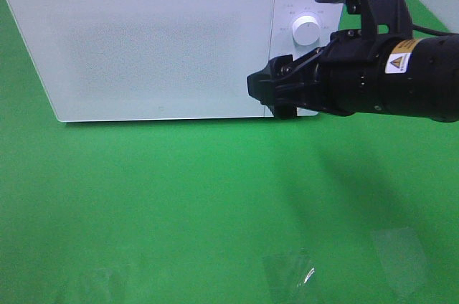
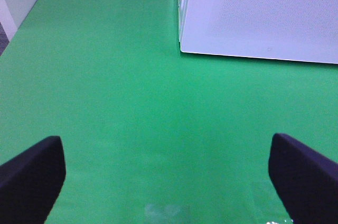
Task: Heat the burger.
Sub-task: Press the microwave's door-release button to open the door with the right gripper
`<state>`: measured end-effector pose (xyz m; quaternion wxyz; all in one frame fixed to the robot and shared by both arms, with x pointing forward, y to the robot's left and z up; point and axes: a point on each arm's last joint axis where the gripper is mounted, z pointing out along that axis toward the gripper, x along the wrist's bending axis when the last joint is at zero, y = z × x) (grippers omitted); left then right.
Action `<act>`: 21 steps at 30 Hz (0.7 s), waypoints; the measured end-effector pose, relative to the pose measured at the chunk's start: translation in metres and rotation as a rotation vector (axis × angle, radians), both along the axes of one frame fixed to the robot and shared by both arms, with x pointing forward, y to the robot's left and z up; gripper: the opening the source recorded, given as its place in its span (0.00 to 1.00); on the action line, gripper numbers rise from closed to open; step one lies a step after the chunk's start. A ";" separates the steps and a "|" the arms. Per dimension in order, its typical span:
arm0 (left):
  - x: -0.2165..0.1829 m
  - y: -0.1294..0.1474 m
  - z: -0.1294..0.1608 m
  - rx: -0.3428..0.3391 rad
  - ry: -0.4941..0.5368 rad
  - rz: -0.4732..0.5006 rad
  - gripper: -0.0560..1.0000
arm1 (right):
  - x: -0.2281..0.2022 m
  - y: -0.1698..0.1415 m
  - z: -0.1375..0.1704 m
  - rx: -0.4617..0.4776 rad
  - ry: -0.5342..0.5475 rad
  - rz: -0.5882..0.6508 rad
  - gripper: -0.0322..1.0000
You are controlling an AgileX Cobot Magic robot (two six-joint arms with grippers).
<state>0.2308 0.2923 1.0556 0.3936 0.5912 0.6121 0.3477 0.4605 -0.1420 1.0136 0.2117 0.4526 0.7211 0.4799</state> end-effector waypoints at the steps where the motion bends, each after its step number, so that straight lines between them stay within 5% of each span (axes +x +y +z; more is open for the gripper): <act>1: 0.000 0.000 0.000 0.000 0.000 0.000 0.99 | 0.000 0.000 0.000 0.000 0.000 0.000 0.80; 13: 0.000 0.000 0.000 0.000 0.000 0.000 0.99 | -0.057 -0.038 0.038 -0.186 0.094 0.097 0.80; 21: 0.000 0.000 0.000 0.000 0.000 0.000 0.99 | -0.081 -0.055 0.049 -0.229 0.126 0.104 0.79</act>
